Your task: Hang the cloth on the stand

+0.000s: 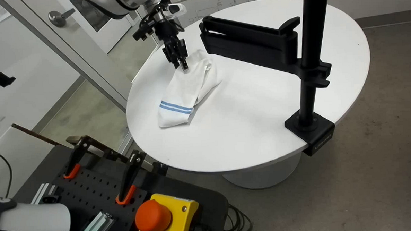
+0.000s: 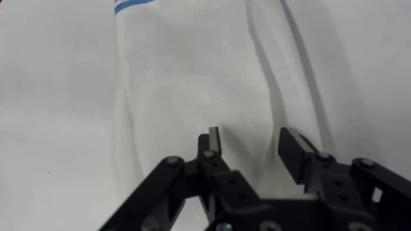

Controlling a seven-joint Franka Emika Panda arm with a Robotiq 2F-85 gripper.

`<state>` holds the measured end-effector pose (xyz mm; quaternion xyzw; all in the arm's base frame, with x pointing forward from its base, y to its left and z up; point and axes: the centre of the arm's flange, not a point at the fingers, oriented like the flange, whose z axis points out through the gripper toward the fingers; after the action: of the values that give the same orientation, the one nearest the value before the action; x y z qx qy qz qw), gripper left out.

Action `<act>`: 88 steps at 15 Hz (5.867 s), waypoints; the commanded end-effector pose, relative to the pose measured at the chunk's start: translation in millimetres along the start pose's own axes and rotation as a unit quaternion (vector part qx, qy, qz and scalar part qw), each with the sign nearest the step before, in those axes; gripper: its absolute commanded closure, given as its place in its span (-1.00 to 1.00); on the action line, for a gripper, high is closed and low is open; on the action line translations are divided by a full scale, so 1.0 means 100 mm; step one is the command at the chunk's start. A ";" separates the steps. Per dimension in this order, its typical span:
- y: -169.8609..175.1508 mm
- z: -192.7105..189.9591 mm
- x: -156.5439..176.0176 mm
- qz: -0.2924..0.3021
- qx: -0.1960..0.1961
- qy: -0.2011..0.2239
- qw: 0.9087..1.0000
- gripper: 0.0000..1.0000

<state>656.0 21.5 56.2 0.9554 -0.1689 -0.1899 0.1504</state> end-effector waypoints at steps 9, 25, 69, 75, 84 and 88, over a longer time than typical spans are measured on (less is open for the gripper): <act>0.25 -0.41 -0.13 0.026 0.030 0.008 0.999 0.99; 1.33 -1.74 -2.00 0.062 0.122 0.064 0.988 0.99; 4.54 -2.67 -2.00 0.492 0.226 0.086 0.837 0.99; 4.42 -2.80 -1.34 0.526 0.204 0.072 0.823 0.99; 4.21 -2.84 -0.39 0.591 0.171 0.050 0.787 0.99; 4.33 -2.90 -0.11 0.628 0.156 0.042 0.762 0.99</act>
<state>612.8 -280.0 454.0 0.6807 -0.7286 0.0190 0.0742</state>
